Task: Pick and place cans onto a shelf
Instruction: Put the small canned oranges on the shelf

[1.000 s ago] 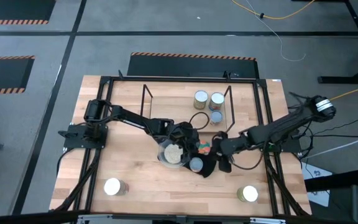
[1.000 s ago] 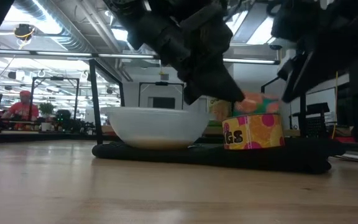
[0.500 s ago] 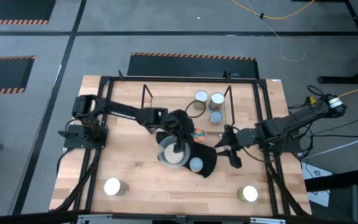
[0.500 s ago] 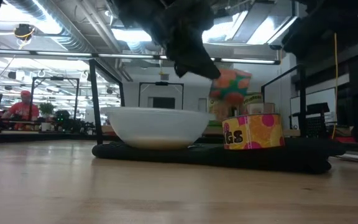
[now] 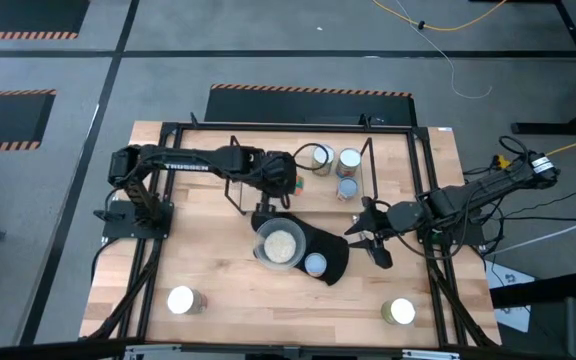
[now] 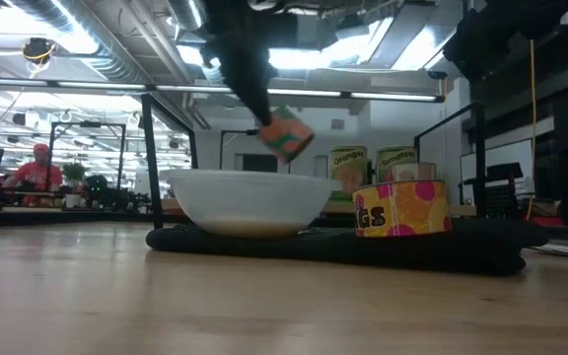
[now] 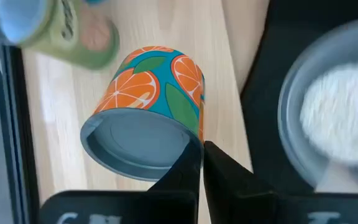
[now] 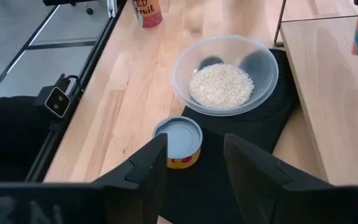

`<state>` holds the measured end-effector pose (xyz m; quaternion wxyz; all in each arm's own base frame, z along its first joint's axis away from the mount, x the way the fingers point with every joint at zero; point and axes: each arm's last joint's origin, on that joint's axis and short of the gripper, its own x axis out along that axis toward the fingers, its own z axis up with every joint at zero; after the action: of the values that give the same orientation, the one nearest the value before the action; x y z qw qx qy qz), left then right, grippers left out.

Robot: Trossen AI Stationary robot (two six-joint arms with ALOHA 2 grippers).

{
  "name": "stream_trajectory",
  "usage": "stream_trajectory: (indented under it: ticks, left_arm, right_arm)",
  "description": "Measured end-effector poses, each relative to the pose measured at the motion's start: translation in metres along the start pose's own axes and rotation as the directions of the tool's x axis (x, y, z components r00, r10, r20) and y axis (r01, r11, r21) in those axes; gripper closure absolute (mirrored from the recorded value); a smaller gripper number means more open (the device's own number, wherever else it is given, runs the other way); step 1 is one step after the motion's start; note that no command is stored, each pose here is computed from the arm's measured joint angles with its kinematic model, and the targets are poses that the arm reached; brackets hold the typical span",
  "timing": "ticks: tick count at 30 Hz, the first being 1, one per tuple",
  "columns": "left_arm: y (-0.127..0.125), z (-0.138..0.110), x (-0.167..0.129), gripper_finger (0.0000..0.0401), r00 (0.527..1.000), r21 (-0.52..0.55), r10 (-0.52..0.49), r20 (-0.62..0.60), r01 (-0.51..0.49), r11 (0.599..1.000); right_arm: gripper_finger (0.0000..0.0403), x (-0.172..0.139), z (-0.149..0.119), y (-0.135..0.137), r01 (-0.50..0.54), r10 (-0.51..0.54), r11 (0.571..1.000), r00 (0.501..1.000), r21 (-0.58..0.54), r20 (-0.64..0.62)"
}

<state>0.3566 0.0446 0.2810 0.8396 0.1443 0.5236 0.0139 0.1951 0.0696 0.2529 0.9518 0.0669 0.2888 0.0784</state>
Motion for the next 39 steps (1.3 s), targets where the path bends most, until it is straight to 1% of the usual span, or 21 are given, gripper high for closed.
stream_trajectory:
  ticks: [4, 7, 11, 14, 20, 25, 33, 36, 39]
  left_arm:
    - [0.001, -0.010, 0.005, 0.0401, 0.994, 0.014, -0.031, -0.102, 0.032, 0.999]
    - [-0.001, -0.018, 0.012, 0.0401, 0.980, 0.018, -0.061, -0.190, 0.066, 0.998]
    - [-0.004, -0.022, 0.020, 0.0397, 0.962, 0.021, -0.086, -0.260, 0.095, 0.995]
    - [-0.005, -0.024, 0.024, 0.0395, 0.955, 0.022, -0.093, -0.281, 0.103, 0.994]
    - [-0.004, -0.020, 0.024, 0.0382, 0.965, 0.021, -0.082, -0.248, 0.091, 0.996]
    - [-0.004, -0.019, 0.024, 0.0358, 0.968, 0.020, -0.079, -0.237, 0.086, 0.996]
    - [-0.002, -0.012, 0.026, 0.0320, 0.984, 0.011, -0.055, -0.167, 0.058, 0.998]
    - [-0.002, -0.012, 0.026, 0.0317, 0.986, 0.008, -0.058, -0.159, 0.060, 0.998]
    - [-0.002, -0.012, 0.026, 0.0319, 0.985, 0.007, -0.060, -0.159, 0.062, 0.998]
  right_arm:
    - [0.0240, 0.000, 0.000, -0.002, 0.008, -0.008, 1.000, 1.000, 0.003, 0.001]
    - [0.0240, 0.000, 0.001, -0.003, 0.014, -0.014, 1.000, 1.000, -0.012, 0.007]
    - [0.0240, 0.001, 0.003, -0.006, 0.025, -0.024, 1.000, 1.000, -0.016, 0.015]
    - [0.0240, 0.001, 0.003, -0.008, 0.033, -0.032, 0.999, 0.999, -0.013, 0.016]
    - [0.0240, 0.001, 0.003, -0.010, 0.040, -0.040, 0.999, 0.999, -0.003, 0.015]
    - [0.0240, 0.001, 0.003, -0.009, 0.039, -0.039, 0.999, 0.999, -0.011, 0.015]
    - [0.0240, 0.001, 0.003, -0.009, 0.039, -0.039, 0.999, 0.999, -0.023, 0.017]
    - [0.0240, 0.001, 0.005, -0.009, 0.041, -0.040, 0.999, 0.999, -0.022, 0.035]
    - [0.0240, 0.001, 0.007, -0.010, 0.086, -0.085, 0.996, 0.995, -0.018, 0.061]
